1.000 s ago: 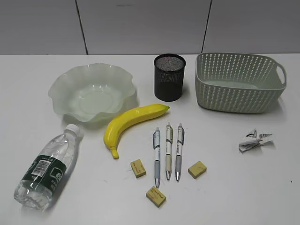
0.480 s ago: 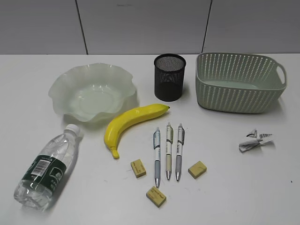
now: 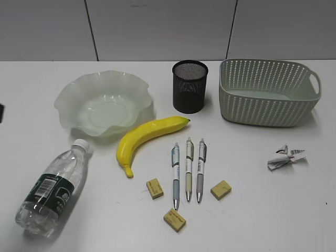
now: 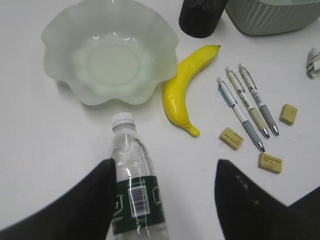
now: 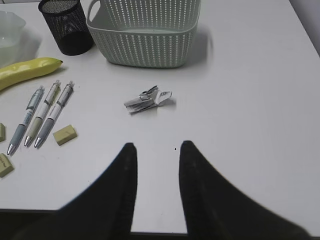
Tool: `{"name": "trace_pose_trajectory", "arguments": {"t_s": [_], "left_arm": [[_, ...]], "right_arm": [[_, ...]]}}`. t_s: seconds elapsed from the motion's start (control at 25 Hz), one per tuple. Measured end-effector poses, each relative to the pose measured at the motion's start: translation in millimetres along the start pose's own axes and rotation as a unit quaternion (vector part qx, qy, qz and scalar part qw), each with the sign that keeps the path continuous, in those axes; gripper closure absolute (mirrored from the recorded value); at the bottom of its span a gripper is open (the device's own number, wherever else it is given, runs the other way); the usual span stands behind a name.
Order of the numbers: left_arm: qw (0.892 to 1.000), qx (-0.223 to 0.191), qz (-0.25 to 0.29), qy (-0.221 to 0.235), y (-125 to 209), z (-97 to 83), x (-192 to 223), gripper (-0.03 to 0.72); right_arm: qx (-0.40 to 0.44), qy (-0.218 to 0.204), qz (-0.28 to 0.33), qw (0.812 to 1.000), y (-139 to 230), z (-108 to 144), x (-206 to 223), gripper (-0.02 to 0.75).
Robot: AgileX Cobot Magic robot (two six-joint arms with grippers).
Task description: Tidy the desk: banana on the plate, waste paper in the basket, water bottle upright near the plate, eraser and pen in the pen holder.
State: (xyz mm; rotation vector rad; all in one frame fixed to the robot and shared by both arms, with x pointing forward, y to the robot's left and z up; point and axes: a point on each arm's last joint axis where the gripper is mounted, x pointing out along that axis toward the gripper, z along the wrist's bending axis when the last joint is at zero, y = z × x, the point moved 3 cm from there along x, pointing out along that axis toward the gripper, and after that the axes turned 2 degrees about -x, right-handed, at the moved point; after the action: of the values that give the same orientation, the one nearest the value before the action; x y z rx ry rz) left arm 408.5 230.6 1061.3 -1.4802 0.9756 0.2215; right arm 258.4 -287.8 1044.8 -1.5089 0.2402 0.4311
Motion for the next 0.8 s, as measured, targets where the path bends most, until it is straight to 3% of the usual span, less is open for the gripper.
{"name": "trace_pose_trajectory", "arguments": {"t_s": [0.16,0.24,0.36,0.44,0.6,0.8], "left_arm": [[0.997,0.020,0.061,0.030,-19,-13.3,51,0.226],[0.994,0.029,0.096,0.039,-22,-34.6,80,0.226],[0.987,0.055,0.153,0.015,-12,-66.9,130,0.226],[0.980,0.062,0.189,-0.019,1,-78.7,166,0.223],[0.968,0.052,0.237,-0.063,19,-79.1,224,0.174],[0.968,0.039,0.239,-0.068,25,-81.3,264,0.151]], "right_arm": [[0.000,0.000,0.000,1.000,0,0,0,0.493],[0.000,0.000,0.000,1.000,0,0,0,0.493],[0.000,0.000,0.000,1.000,0,0,0,0.493],[0.000,0.000,0.000,1.000,0,0,0,0.493],[0.000,0.000,0.000,1.000,0,0,0,0.493],[0.000,0.000,0.000,1.000,0,0,0,0.493]]}}
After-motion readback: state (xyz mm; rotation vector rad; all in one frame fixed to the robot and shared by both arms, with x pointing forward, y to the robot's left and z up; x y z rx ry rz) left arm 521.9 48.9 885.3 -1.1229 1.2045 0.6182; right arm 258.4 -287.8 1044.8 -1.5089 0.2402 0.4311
